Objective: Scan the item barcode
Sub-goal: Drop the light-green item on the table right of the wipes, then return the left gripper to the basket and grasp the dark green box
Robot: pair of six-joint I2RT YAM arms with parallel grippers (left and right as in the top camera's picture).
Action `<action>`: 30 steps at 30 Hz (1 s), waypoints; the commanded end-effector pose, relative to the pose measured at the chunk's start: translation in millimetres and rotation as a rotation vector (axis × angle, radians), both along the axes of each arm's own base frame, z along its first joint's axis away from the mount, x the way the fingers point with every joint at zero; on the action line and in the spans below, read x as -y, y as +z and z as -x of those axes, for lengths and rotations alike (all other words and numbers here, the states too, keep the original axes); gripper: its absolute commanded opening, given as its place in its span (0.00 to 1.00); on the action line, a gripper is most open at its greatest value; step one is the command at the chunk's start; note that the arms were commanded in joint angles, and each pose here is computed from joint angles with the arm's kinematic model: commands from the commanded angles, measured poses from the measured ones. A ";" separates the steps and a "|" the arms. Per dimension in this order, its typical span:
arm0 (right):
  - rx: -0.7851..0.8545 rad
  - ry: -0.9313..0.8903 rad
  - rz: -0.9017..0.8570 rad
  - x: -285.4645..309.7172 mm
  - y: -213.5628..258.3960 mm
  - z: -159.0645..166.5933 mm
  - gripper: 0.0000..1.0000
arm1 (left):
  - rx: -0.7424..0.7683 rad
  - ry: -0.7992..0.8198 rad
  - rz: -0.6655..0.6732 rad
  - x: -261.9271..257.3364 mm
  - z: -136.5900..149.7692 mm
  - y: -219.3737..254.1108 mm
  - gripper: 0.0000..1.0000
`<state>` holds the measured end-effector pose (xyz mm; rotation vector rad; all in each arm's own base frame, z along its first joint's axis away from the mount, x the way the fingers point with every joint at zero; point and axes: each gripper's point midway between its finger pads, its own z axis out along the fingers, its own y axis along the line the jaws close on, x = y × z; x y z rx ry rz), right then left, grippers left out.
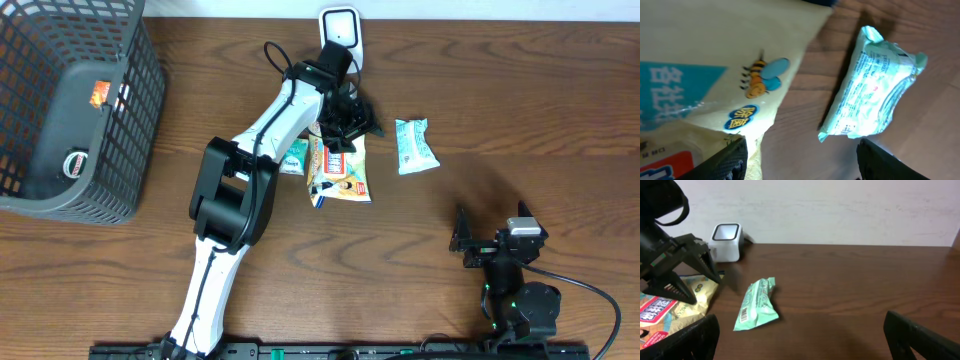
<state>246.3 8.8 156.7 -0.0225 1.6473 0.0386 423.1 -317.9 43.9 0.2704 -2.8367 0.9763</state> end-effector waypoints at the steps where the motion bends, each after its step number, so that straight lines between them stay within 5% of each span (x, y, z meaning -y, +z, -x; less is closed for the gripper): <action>1: 0.000 -0.001 0.008 0.3 -0.6 0.3 0.99 | 0.148 -0.065 0.070 7.3 -5.3 57.8 0.69; 7: 0.000 -0.001 0.008 0.3 -0.7 0.3 0.99 | 0.348 -0.079 0.150 8.0 -11.1 139.8 0.68; 18: 0.000 -0.001 0.008 0.3 -0.7 0.3 0.99 | 0.934 -0.308 0.154 -32.9 10.2 288.3 0.68; 23: 0.000 -0.001 0.008 0.3 -0.6 0.3 0.99 | 1.129 -0.104 -0.131 -108.9 -7.3 341.8 0.69; 30: 0.000 -0.001 0.008 0.3 -0.7 0.3 0.99 | 1.206 0.422 -0.743 -294.4 -15.7 400.4 0.70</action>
